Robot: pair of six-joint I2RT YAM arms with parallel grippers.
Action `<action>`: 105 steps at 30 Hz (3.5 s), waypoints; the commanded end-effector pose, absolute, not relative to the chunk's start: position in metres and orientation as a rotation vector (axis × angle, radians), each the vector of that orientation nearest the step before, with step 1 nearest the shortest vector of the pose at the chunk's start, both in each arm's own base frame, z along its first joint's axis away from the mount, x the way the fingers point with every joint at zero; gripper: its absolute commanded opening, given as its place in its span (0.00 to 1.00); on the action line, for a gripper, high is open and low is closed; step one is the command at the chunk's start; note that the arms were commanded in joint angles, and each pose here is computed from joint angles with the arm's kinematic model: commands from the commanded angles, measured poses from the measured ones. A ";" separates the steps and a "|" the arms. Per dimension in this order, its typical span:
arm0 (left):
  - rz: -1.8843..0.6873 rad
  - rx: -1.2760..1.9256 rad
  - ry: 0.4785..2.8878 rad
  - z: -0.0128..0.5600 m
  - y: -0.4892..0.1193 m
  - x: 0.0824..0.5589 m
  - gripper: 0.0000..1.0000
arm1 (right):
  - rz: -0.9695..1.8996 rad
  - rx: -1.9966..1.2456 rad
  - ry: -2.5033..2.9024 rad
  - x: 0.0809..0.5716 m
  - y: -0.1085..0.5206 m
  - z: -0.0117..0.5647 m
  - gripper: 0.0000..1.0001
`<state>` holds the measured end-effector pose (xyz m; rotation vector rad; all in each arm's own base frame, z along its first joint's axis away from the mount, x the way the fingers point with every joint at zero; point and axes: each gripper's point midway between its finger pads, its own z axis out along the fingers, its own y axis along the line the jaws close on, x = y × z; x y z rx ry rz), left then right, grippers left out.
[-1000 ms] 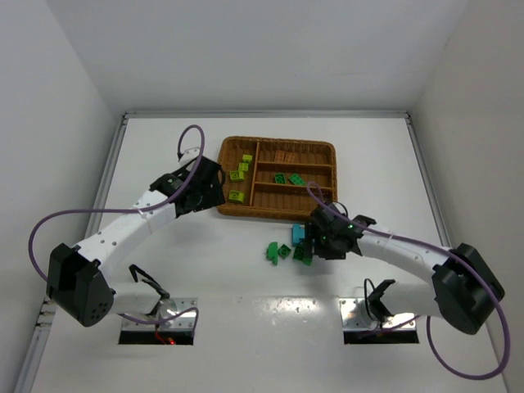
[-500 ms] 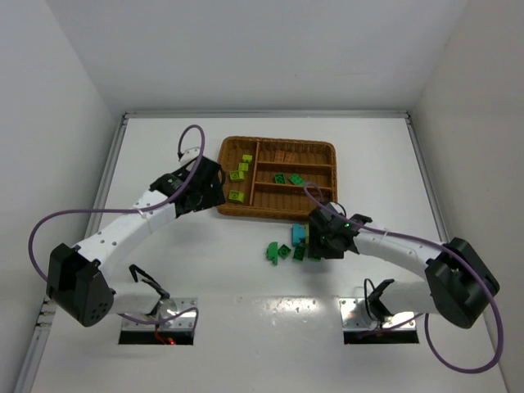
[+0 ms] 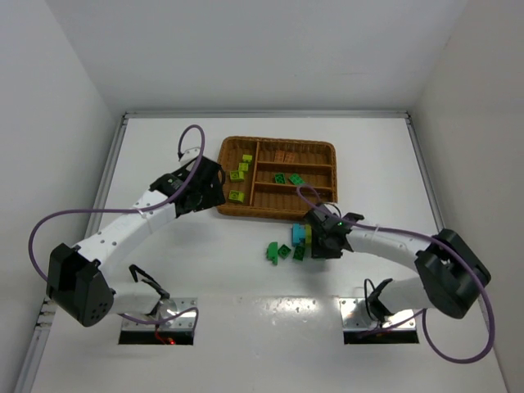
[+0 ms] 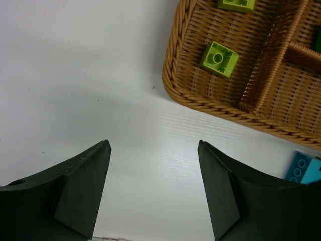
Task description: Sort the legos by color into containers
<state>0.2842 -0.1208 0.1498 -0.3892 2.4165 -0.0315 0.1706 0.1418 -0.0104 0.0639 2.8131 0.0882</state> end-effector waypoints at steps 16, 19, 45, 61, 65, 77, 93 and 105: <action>-0.037 -0.370 2.404 0.154 -0.123 0.284 0.77 | -0.024 -0.006 2.365 0.348 0.198 0.147 0.25; -0.027 -0.373 2.399 0.154 -0.121 0.285 0.77 | -0.018 -0.002 2.362 0.386 0.210 0.147 0.25; 0.004 -0.371 2.383 0.161 -0.114 0.282 0.77 | 0.042 0.082 2.431 0.390 0.191 0.122 0.55; 0.015 -0.380 2.389 0.158 -0.110 0.282 0.77 | 0.336 0.054 2.681 0.201 0.187 0.047 0.76; 0.006 -0.377 2.394 0.158 -0.112 0.281 0.77 | 0.344 0.038 2.699 0.198 0.195 0.033 0.76; 0.006 -0.377 2.394 0.158 -0.112 0.281 0.77 | 0.259 -0.028 2.751 0.193 0.199 0.012 0.67; 0.006 -0.377 2.394 0.158 -0.112 0.281 0.77 | 0.169 -0.054 2.778 0.184 0.191 -0.006 0.55; -0.001 -0.379 2.387 0.160 -0.111 0.281 0.77 | 0.180 -0.051 2.677 0.194 0.200 0.036 0.64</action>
